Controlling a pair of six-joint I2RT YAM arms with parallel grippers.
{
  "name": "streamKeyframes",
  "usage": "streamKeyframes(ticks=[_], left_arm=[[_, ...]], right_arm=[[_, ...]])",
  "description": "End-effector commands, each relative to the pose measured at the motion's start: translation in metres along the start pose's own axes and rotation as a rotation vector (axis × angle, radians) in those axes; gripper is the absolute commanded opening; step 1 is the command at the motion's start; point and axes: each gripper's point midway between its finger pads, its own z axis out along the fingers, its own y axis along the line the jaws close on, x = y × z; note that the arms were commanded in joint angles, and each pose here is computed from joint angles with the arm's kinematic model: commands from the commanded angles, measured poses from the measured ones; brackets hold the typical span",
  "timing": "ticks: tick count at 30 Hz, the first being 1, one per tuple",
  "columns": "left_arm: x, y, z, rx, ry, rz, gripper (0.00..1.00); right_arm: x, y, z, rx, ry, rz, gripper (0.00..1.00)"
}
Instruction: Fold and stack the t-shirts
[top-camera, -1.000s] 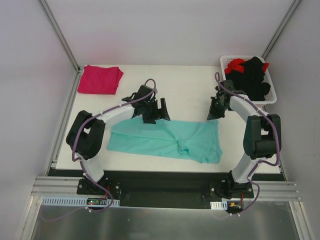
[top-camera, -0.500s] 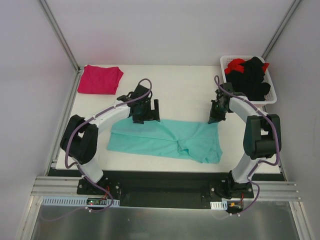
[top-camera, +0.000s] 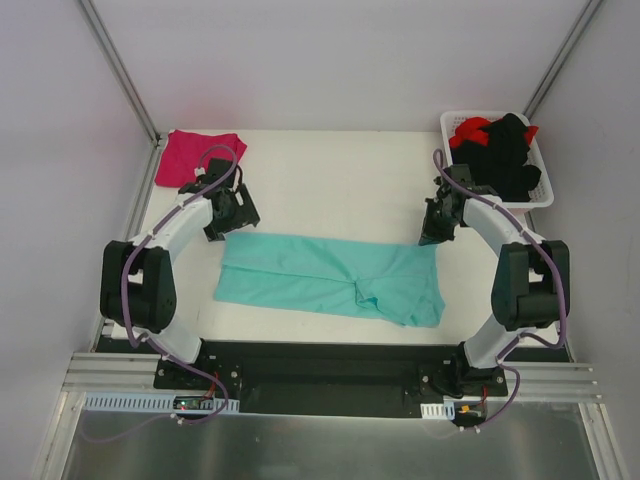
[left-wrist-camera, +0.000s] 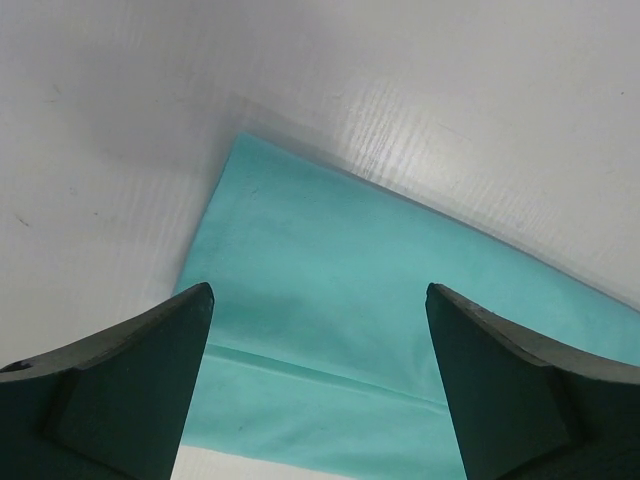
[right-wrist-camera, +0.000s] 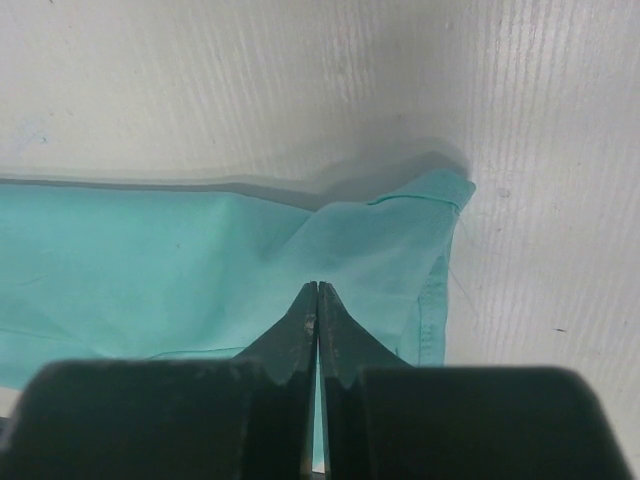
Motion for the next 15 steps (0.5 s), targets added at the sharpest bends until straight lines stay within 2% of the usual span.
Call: streamKeyframes(ticks=[1,4,5,8,10,12,15], left_arm=[[0.017,0.004,0.013,-0.027,0.078,-0.007,0.86],[0.02,0.005,0.021,-0.038,0.093,-0.016,0.76],[0.02,0.007,0.023,-0.046,0.092,-0.015,0.68],[0.02,0.01,0.029,-0.073,0.094,-0.017,0.57],[0.019,0.013,0.032,-0.085,0.094,-0.029,0.45],[0.017,0.014,0.033,-0.081,0.101,-0.055,0.42],[0.013,0.022,0.037,-0.093,0.106,-0.092,0.23]], right_arm=[[0.006,-0.001,-0.012,-0.001,-0.008,-0.01,0.01],[0.008,-0.002,-0.011,-0.003,-0.004,-0.008,0.01],[0.009,-0.002,-0.011,-0.004,-0.005,-0.011,0.01],[0.011,-0.002,-0.011,-0.006,-0.003,-0.01,0.01],[0.012,-0.002,-0.011,-0.007,-0.001,-0.01,0.01],[0.012,-0.002,-0.012,-0.006,-0.003,-0.008,0.01],[0.014,-0.002,-0.013,-0.01,0.0,-0.008,0.01]])
